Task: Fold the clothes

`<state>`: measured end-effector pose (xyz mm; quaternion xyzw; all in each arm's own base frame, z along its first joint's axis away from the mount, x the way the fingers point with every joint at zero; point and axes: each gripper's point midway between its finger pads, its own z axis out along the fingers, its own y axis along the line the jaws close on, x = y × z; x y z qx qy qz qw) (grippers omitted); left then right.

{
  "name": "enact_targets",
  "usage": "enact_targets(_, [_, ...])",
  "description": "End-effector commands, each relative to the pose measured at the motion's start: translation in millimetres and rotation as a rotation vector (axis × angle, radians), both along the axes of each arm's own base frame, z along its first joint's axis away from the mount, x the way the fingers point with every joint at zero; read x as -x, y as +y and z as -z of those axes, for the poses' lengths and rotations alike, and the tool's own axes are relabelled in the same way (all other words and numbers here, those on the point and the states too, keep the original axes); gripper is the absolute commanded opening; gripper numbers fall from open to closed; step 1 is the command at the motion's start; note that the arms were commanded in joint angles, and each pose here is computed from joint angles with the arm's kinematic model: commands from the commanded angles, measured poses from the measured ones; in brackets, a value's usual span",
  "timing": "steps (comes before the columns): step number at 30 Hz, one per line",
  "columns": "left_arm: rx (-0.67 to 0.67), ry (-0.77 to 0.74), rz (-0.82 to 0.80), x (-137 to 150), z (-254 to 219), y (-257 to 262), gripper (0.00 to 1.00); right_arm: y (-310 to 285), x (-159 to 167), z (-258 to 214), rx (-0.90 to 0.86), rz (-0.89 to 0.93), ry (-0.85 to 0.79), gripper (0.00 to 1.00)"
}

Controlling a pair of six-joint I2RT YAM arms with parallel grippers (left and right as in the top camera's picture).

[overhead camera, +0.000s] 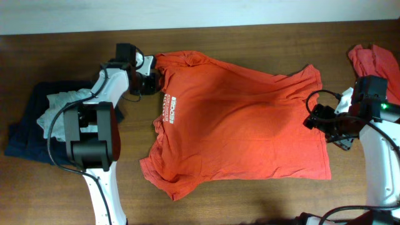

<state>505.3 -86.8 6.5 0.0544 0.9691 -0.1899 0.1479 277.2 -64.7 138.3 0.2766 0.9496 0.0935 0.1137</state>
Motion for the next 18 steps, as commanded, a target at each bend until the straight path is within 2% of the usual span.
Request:
enact_targets(1, [-0.198,-0.047,-0.093,-28,-28,51,0.01,-10,1,17,0.038,0.020,0.066,0.87])
enact_targets(8, [-0.280,-0.106,-0.156,-46,-80,82,0.00,-10,-2,60,-0.019,0.037,0.201,0.82])
enact_targets(12, [-0.360,-0.117,-0.188,-49,-87,97,0.00,-9,1,89,-0.051,0.035,0.293,0.80])
enact_targets(18, [-0.522,-0.107,-0.314,-46,-90,130,0.00,-11,0,101,-0.054,0.035,0.317,0.80])
